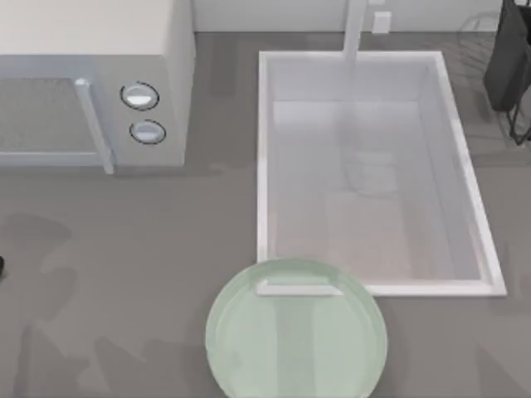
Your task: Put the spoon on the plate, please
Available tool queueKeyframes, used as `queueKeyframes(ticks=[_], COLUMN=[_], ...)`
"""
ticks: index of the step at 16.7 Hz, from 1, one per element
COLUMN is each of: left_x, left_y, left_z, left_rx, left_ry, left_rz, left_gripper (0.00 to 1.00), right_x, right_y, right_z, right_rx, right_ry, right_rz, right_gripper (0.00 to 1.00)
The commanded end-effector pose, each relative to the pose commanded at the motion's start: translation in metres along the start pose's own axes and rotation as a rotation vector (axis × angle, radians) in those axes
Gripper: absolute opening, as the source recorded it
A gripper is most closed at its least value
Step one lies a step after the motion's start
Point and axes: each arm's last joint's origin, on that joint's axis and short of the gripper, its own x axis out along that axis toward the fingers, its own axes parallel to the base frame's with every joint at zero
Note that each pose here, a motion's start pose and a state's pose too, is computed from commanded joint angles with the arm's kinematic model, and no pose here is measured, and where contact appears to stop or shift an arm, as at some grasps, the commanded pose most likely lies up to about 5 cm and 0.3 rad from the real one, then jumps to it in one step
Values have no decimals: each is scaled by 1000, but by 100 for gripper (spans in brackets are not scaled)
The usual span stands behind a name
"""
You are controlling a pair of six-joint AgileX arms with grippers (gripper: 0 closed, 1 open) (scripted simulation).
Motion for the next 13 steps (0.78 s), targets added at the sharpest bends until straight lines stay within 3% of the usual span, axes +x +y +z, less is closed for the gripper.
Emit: queueKeyframes(ticks=[3, 6, 9, 13], left_x=[32, 59, 73, 75], left_y=[18, 37, 56, 65], left_z=[15, 28, 40, 46], left_rx=[79, 140, 187, 211], left_ry=[288, 467, 542, 559], left_rz=[-139, -257, -326, -349], left_gripper=[100, 100, 100, 100], right_x=[0, 0, 0, 0], right_y=[0, 0, 0, 0], right_z=[0, 0, 0, 0], right_rx=[0, 0, 0, 0], right_ry=[0, 0, 0, 0], right_rz=[0, 0, 0, 0], right_gripper=[100, 100, 100, 100])
